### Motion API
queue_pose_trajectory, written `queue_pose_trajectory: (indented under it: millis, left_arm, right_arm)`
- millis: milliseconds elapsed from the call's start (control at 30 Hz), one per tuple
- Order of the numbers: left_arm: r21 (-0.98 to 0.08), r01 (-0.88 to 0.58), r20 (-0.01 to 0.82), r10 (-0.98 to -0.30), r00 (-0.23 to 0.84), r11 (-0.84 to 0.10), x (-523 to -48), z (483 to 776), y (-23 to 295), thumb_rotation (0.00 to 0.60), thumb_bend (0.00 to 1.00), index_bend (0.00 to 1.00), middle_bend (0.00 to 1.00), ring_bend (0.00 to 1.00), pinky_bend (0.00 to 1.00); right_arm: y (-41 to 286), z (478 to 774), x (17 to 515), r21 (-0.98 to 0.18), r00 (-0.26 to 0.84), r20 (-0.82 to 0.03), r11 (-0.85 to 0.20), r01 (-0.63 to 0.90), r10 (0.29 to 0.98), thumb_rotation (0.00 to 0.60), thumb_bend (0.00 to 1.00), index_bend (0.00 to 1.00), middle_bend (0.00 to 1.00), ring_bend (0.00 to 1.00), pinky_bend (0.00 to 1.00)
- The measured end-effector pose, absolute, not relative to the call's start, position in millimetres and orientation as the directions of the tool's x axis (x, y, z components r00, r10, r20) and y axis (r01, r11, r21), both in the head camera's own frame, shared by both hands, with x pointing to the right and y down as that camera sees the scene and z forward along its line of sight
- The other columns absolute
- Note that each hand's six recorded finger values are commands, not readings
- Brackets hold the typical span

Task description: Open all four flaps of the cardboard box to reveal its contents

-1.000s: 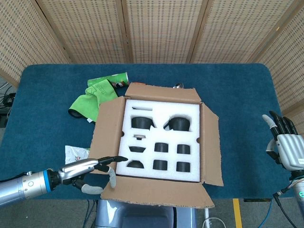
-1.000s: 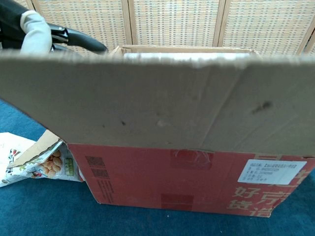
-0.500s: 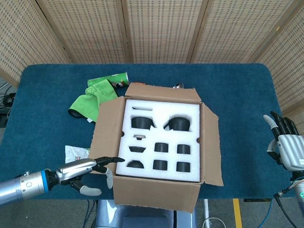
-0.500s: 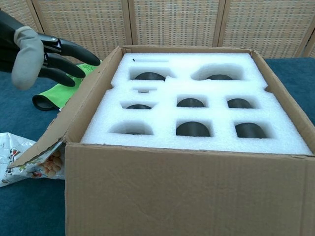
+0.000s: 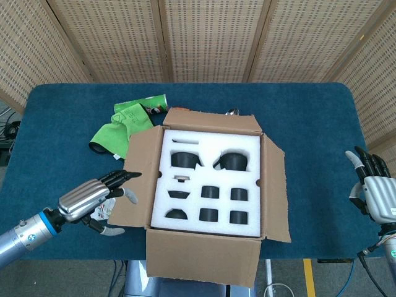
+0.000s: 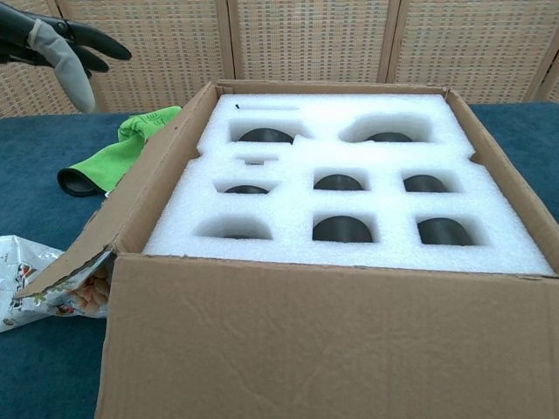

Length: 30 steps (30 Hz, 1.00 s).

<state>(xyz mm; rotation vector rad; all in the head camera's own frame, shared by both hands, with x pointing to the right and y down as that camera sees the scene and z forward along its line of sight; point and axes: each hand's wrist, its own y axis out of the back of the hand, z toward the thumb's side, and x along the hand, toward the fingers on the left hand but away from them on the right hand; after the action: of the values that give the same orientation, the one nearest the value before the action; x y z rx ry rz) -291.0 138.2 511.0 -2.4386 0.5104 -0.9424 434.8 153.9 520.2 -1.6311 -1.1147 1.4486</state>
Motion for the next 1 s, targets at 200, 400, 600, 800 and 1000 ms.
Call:
queue_pose_trajectory:
  millis: [200,400,600,800,1000]
  left_arm:
    - [-0.750,-0.179,0.469,-0.703,0.535,-0.637,-323,520,135,0.425,0.19,0.27,0.00,0.00,0.00]
    - [-0.846,-0.206,0.422,-0.854,0.304,-0.491,-371,529,149,0.427,0.17,0.18,0.00,0.00,0.00]
    - [-0.897,-0.167,0.380,-0.907,0.181,-0.409,-400,529,158,0.427,0.17,0.18,0.00,0.00,0.00]
    - [-0.913,-0.153,0.366,-0.925,0.104,-0.378,-420,526,175,0.431,0.17,0.18,0.00,0.00,0.00]
    - [-0.909,-0.147,0.382,-0.921,0.076,-0.389,-429,525,193,0.432,0.18,0.18,0.00,0.00,0.00]
  right_arm:
    - [155,524,442,-0.909,-0.013,-0.394,-0.388,0.156,0.919,0.600,0.77,0.03,0.00,0.00,0.00]
    - [156,525,444,-0.917,-0.027,-0.381,-0.373,0.143,0.924,0.600,0.67,0.03,0.00,0.00,0.00]
    - [161,526,445,-0.928,-0.052,-0.359,-0.351,0.121,0.932,0.600,0.67,0.03,0.00,0.00,0.00]
    - [169,525,446,-0.934,-0.073,-0.350,-0.343,0.097,0.934,0.600,0.67,0.03,0.00,0.00,0.00]
    - [181,526,444,-0.934,-0.082,-0.354,-0.346,0.092,0.932,0.600,0.67,0.03,0.00,0.00,0.00]
